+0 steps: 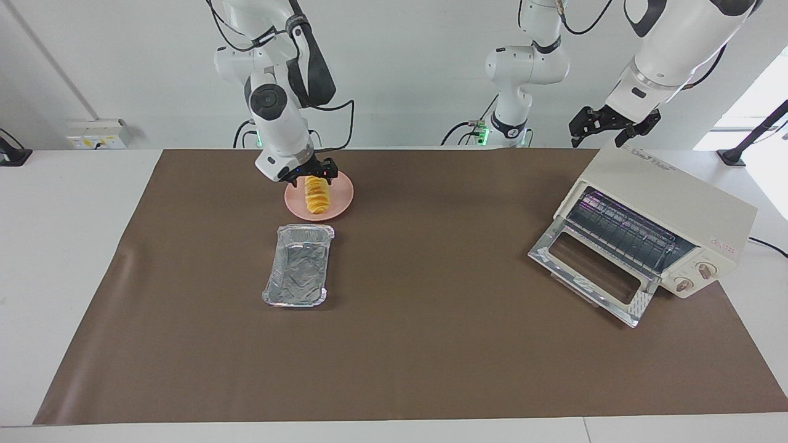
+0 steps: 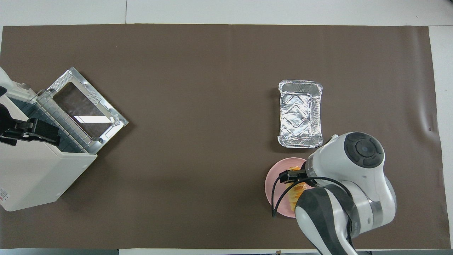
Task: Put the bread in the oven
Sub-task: 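Reach the right gripper down and grasp the bread roll on the pink plate, then lift the bread roll with the right gripper and lower it into the foil tray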
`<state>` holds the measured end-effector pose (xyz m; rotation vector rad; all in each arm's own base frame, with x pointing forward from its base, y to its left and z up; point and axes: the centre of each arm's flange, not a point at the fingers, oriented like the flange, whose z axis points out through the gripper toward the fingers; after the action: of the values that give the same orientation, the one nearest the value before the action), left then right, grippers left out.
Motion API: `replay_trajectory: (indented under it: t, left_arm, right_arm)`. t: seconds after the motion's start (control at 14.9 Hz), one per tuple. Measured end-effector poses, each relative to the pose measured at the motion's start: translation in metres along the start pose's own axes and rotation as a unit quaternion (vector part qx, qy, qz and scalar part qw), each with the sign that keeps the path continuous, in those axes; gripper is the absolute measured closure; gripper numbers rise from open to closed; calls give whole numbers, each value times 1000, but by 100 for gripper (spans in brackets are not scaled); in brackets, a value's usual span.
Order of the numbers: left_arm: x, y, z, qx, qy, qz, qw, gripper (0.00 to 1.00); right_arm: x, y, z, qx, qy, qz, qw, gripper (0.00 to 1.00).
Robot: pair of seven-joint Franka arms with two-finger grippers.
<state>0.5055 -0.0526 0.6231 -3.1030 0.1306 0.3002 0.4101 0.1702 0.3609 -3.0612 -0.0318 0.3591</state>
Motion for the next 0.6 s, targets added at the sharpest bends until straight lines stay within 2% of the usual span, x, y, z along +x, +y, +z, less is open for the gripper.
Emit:
replay_trajectory:
  t: [0.34,0.4,0.47,0.54,0.6]
  left_arm:
    - [0,0,0,0,0,0,1000,0]
    - [0,0,0,0,0,0,1000,0]
    - [0,0,0,0,0,0,1000,0]
    - [0,0,0,0,0,0,1000,0]
    - [0,0,0,0,0,0,1000,0]
  right_arm:
    - [-9,11,42,0,19,9,1000,3]
    - [-10,11,46,4,19,12,1000,10]
    - [-12,10,50,5,18,13,1000,10]
    - [-13,9,51,6,18,12,1000,15]
    - [-14,8,52,7,18,12,1000,29]
